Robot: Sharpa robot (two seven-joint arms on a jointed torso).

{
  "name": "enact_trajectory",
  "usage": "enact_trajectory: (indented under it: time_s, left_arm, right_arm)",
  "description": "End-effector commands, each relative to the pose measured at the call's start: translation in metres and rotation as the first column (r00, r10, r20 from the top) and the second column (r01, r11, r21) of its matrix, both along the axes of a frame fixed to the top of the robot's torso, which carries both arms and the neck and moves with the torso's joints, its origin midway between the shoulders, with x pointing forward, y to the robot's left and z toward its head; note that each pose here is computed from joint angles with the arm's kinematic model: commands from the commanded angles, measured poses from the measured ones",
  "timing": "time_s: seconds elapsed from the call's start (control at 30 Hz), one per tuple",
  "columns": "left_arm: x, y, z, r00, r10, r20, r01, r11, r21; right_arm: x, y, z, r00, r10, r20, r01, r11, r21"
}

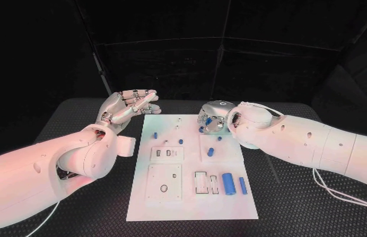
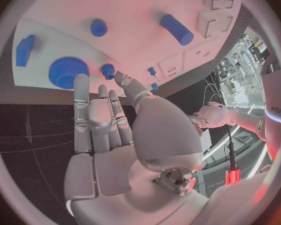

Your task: Assemble the parts on the task board

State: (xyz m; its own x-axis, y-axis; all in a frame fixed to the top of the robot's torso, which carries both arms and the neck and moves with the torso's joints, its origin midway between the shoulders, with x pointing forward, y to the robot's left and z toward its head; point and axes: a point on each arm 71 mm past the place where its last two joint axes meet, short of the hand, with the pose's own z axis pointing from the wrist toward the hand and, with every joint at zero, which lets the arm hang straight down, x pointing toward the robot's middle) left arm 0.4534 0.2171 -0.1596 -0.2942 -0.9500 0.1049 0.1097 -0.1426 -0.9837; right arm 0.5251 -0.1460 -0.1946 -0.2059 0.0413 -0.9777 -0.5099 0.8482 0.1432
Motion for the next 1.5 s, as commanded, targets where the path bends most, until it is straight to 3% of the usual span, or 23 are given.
enact_trajectory:
  time_s: [0.03, 1.07, 1.33, 1.5]
  left_arm:
    - [-0.0008, -0.0017, 0.0019, 1.000, -0.017, 0.008, 0.017, 1.000, -0.002]
    - [-0.0007, -0.0026, 0.0016, 1.000, -0.028, 0.004, 0.028, 1.000, -0.005]
    - [-0.0004, -0.0022, 0.0013, 1.000, -0.029, 0.002, 0.029, 1.000, -0.006]
    - [-0.0004, -0.0022, 0.0012, 1.000, -0.031, 0.001, 0.031, 1.000, -0.006]
  right_arm:
    - [0.0013, 0.0000, -0.0006, 1.000, -0.004, -0.007, 0.004, 0.999, -0.039]
    - [0.0066, 0.0050, -0.0040, 1.000, 0.000, -0.021, -0.001, 0.999, -0.053]
    - [0.0088, 0.0033, -0.0040, 1.000, -0.012, -0.008, 0.011, 0.999, -0.053]
    - [0.0068, 0.0030, 0.0008, 0.999, -0.012, 0.035, 0.012, 1.000, -0.019]
